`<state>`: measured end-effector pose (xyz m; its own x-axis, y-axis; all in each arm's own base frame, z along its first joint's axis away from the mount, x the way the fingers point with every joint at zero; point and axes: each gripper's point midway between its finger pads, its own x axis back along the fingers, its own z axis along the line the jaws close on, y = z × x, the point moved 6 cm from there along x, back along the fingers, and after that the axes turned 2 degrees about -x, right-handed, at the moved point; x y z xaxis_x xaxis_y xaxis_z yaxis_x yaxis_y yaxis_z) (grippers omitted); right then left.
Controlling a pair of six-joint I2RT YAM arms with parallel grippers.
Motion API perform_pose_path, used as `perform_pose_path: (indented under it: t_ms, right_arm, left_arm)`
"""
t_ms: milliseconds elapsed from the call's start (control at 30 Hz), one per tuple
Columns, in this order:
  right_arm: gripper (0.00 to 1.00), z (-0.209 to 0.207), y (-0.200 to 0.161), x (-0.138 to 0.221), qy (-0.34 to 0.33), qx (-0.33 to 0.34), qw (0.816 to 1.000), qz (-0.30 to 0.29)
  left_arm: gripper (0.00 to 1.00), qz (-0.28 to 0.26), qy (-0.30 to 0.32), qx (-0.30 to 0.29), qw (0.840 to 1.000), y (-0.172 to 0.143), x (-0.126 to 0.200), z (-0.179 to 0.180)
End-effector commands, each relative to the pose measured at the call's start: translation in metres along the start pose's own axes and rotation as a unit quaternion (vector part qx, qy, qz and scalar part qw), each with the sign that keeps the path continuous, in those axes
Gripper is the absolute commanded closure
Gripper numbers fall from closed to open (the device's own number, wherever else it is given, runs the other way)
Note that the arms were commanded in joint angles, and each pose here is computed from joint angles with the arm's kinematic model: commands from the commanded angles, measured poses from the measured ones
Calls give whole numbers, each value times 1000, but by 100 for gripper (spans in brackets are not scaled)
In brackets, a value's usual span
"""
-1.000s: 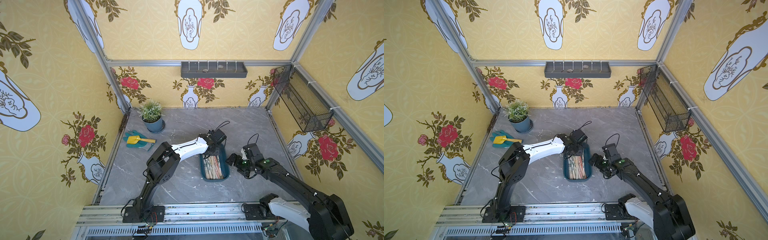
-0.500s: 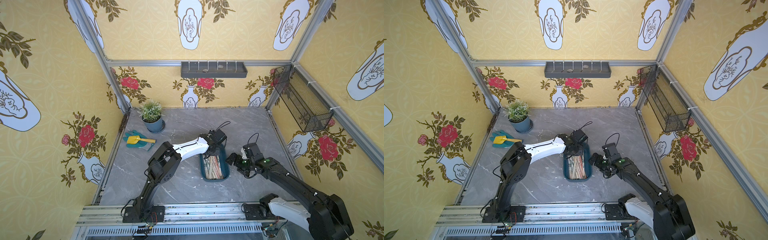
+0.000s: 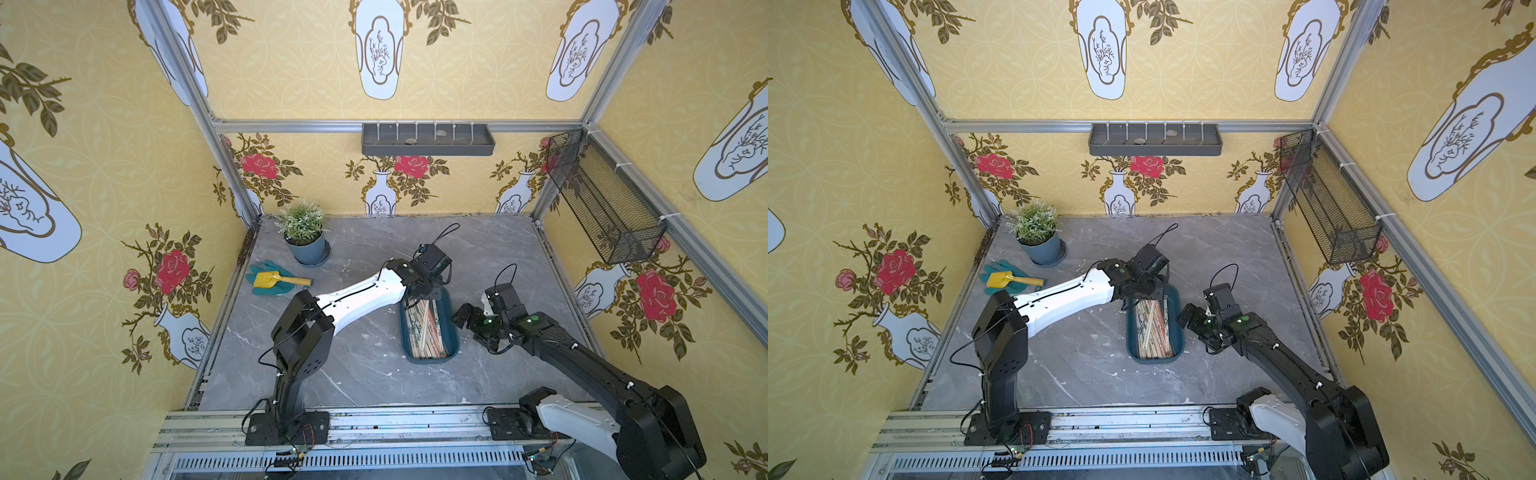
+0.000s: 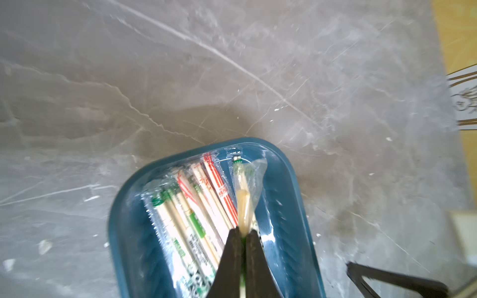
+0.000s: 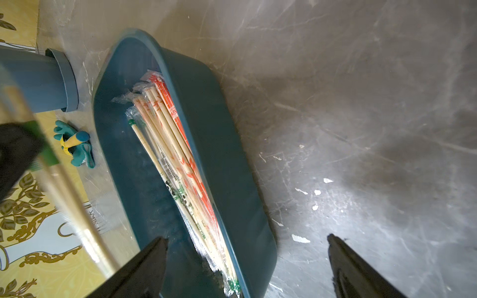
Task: Take the paired disposable chopsticks out of the storage box
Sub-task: Pick up the paired disposable chopsticks from the storage box, then place the paired disposable chopsticks at the center of the board.
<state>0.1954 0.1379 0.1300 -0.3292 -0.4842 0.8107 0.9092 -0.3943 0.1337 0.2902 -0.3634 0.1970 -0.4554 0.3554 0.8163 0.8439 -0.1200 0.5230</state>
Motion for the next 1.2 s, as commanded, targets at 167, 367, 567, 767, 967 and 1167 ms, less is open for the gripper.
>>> perform_pose_path:
  t_ms: [167,367,567,767,967,1167]
  right_arm:
    - [3,2,3,1,-3,8,1000,-9]
    - [2,4,5,3,-8,10,1000,-12]
    - [3,3,5,2,-22,15,1000,-12]
    - [2,6,3,0,-29,20,999,-9]
    - [2,6,3,-2,-39,23,999,-8]
    - [3,6,3,-2,-44,23,999,-8]
  left_arm:
    - [100,-46,31,12,998,9,46,48]
    - [100,-39,64,59,995,-4,46,102]
    - [100,-17,78,98,992,-23,26,129]
    - [100,8,82,110,990,-37,-3,135]
    - [100,22,76,113,990,-41,-27,134]
    - [100,28,81,110,990,-42,-37,135]
